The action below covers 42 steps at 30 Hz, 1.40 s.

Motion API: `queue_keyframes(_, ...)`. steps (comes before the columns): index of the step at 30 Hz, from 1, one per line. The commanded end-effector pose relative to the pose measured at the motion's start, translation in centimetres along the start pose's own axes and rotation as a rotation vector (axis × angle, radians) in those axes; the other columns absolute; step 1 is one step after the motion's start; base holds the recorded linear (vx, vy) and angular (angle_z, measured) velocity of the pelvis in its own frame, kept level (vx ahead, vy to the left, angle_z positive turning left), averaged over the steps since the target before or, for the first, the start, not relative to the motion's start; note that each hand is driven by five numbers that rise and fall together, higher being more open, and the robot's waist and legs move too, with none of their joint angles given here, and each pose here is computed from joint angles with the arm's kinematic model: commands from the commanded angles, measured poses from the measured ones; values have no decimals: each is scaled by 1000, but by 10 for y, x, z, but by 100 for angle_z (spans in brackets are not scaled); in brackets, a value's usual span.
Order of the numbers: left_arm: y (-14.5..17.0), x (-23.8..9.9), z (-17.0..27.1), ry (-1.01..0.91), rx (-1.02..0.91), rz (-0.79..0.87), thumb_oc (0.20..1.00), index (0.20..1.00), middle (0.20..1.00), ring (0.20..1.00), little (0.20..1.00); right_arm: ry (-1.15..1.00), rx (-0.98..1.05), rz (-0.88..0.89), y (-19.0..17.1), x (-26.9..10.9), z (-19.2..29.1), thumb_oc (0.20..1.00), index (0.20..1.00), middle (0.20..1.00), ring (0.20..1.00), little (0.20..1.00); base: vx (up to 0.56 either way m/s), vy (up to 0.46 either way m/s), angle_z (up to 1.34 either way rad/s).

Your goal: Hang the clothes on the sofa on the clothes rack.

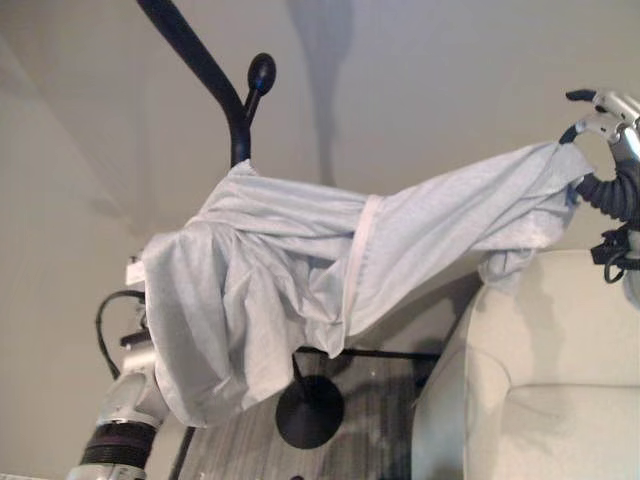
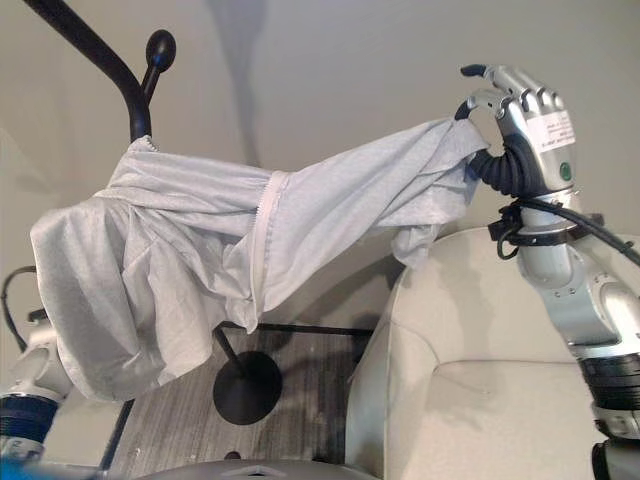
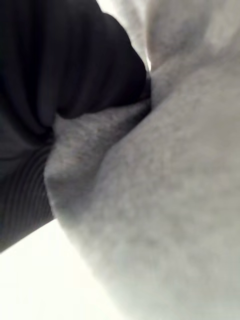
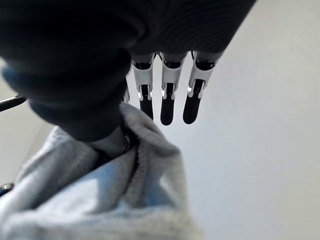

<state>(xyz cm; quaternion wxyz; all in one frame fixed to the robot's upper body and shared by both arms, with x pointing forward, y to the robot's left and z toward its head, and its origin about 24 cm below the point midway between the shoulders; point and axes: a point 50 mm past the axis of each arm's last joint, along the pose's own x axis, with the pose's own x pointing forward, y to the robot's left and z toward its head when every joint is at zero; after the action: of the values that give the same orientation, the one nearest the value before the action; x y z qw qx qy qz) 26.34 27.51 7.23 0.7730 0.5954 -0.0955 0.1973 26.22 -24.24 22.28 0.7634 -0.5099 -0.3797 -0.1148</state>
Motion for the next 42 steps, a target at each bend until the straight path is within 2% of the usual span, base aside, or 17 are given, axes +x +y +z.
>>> queue_keyframes(1, -13, -9, 7, -40, -45, -95, 200, 200, 200, 200, 200, 102, 143, 39, 25, -22, -4, 200, 200, 200, 200, 200, -31, -6, 1)
queue_keyframes(4, -41, -26, 25, -25, -164, -191, 200, 200, 200, 200, 200, 234, 308, 120, 69, -55, 3, 200, 200, 200, 200, 200, 0, 0, 0)
queue_keyframes(5, -59, -36, 37, -15, -239, -256, 200, 200, 200, 200, 200, 315, 407, 174, 97, -72, 10, 200, 200, 200, 200, 200, 0, 0, 0)
queue_keyframes(9, -82, -50, 63, 6, -411, -347, 200, 200, 200, 200, 200, 454, 555, 241, 136, -98, 23, 200, 200, 200, 200, 200, 0, 0, 0)
queue_keyframes(10, -82, -50, 63, 6, -411, -346, 200, 200, 200, 200, 200, 454, 555, 241, 136, -98, 23, 200, 200, 200, 200, 200, 0, 0, 0)
queue_keyframes(12, -95, -58, 92, 20, -590, -419, 200, 200, 200, 200, 200, 562, 681, 326, 169, -119, 42, 200, 200, 200, 200, 200, -19, -6, 0)
queue_keyframes(19, -111, -66, 128, 45, -774, -526, 200, 200, 200, 200, 200, 667, 861, 460, 204, -138, 71, 200, 200, 200, 200, 200, -17, -3, -1)
queue_keyframes(20, -111, -66, 129, 52, -790, -529, 200, 200, 200, 200, 200, 674, 873, 459, 205, -138, 72, 256, 256, 256, 256, 256, 0, 0, 0)
queue_keyframes(21, -111, -65, 129, 52, -790, -529, 200, 200, 200, 200, 200, 673, 873, 459, 205, -137, 72, 363, 363, 363, 363, 363, -8, -3, -4)
queue_keyframes(22, -113, -67, 132, 70, -815, -542, 200, 200, 200, 200, 200, 692, 898, 451, 205, -138, 71, 1000, 1000, 1000, 1000, 1000, -7, 0, -4)
queue_keyframes(31, -120, -76, 118, 180, -828, -549, 200, 200, 200, 200, 200, 732, 875, 371, 192, -140, 55, 1000, 1000, 1000, 1000, 1000, 10, 7, -5)
queue_keyframes(32, -120, -76, 117, 195, -835, -548, 564, 564, 564, 564, 564, 735, 868, 356, 189, -140, 53, 1000, 1000, 1000, 1000, 1000, 0, 0, 0)
queue_keyframes(35, -120, -78, 112, 224, -841, -545, 564, 564, 564, 564, 564, 722, 832, 324, 183, -136, 47, 1000, 1000, 1000, 1000, 1000, 0, 0, 0)
queue_keyframes(36, -120, -78, 112, 224, -841, -546, 595, 595, 595, 595, 595, 722, 831, 324, 183, -137, 47, 1000, 1000, 1000, 1000, 1000, 0, 0, 0)
queue_keyframes(37, -120, -79, 111, 236, -848, -543, 865, 865, 865, 865, 865, 714, 814, 311, 180, -134, 44, 1000, 1000, 1000, 1000, 1000, 0, 0, 0)
queue_keyframes(38, -121, -81, 109, 252, -854, -543, 1000, 1000, 1000, 1000, 1000, 706, 797, 282, 176, -130, 41, 1000, 1000, 1000, 1000, 1000, 0, 0, 0)
queue_keyframes(42, -120, -82, 103, 288, -866, -526, 1000, 1000, 1000, 1000, 1000, 649, 765, 227, 164, -117, 35, 1000, 1000, 1000, 1000, 1000, 0, 0, 0)
